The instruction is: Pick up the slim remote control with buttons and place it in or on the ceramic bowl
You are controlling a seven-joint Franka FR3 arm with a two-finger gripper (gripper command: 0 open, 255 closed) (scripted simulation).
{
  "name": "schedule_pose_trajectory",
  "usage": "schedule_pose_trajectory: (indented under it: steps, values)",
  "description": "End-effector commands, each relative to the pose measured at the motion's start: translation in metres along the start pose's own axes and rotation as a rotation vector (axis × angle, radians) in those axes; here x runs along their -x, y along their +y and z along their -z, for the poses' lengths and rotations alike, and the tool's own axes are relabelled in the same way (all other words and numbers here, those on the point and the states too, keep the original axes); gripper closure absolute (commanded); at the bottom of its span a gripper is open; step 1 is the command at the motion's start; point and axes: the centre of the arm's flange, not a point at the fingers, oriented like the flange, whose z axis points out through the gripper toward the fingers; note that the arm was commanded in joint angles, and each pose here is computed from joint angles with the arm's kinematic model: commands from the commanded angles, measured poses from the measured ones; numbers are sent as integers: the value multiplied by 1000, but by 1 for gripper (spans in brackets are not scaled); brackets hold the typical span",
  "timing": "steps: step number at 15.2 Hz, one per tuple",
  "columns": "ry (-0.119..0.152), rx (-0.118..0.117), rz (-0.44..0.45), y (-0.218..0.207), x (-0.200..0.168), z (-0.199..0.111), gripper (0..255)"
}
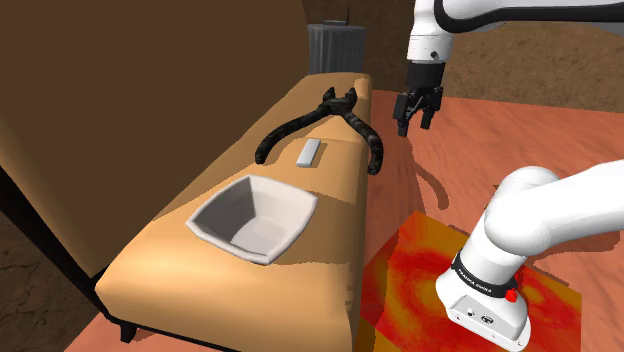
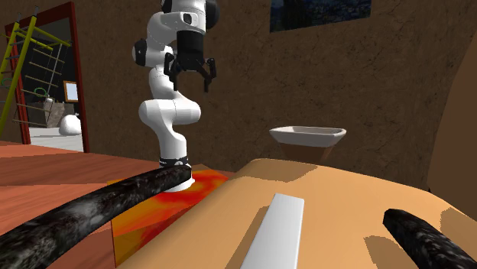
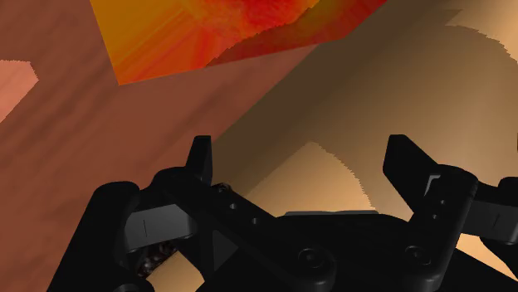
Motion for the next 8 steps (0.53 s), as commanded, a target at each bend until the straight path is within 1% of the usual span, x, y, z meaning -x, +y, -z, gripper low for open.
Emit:
schedule_pose_trajectory:
  steps: [1, 8]
  values:
    - [0, 0, 0, 0, 0, 0, 0]
    - [15, 3, -133, -32, -78, -32, 0]
